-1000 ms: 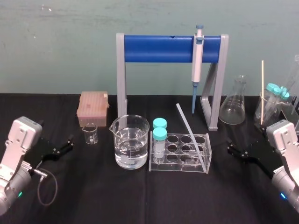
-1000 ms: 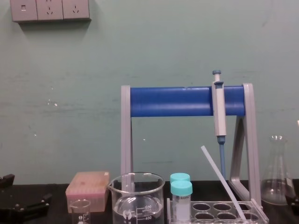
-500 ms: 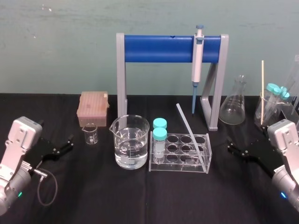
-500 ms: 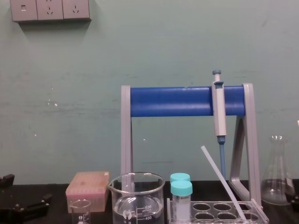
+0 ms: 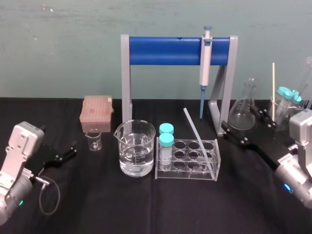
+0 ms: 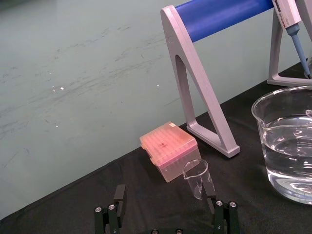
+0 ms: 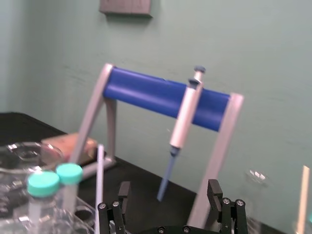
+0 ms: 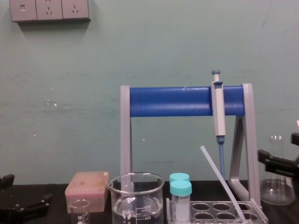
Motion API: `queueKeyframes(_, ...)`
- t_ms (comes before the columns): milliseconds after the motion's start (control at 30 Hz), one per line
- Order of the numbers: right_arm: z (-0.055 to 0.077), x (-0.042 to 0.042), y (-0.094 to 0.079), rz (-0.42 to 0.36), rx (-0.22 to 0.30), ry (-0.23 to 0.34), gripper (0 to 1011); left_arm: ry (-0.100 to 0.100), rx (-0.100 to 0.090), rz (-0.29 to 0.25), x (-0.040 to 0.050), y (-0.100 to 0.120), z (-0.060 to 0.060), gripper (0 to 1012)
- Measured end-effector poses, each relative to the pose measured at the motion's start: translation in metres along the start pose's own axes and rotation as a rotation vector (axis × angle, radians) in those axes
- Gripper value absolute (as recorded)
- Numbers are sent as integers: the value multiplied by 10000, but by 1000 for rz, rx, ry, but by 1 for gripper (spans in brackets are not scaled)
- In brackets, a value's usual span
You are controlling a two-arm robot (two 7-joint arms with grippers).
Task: Pick up the stirring rod with one hand, then place it down.
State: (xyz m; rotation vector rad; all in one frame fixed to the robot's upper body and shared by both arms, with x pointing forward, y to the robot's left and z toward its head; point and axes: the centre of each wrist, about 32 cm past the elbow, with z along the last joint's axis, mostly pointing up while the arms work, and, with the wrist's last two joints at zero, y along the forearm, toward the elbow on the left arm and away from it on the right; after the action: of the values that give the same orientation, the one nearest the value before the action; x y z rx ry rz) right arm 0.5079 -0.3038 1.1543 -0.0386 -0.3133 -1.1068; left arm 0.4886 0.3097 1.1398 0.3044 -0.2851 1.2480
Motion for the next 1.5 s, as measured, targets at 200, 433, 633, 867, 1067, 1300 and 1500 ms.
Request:
queueKeyframes(200,29,28,239,82,31,31,1003,0,0,0,0,0,0,1000)
queueKeyframes(433,29,58,469,170,37,67,1003,0,0,0,0,0,0,1000)
queueKeyframes(633,-5,64,656,240,13,130,1003,0,0,0,0,0,0,1000)
queueKeyframes(867,-90,62,809,322,-59,239,1003,0,0,0,0,0,0,1000)
queueKeyframes(1067,-135,53,862,358,-107,284,1003,0,0,0,0,0,0,1000)
queueKeyframes(1300,-181,33,877,373,-154,292,1003,0,0,0,0,0,0,1000)
queueKeyframes(1500,-178,34,878,373,-153,291,1003,0,0,0,0,0,0,1000)
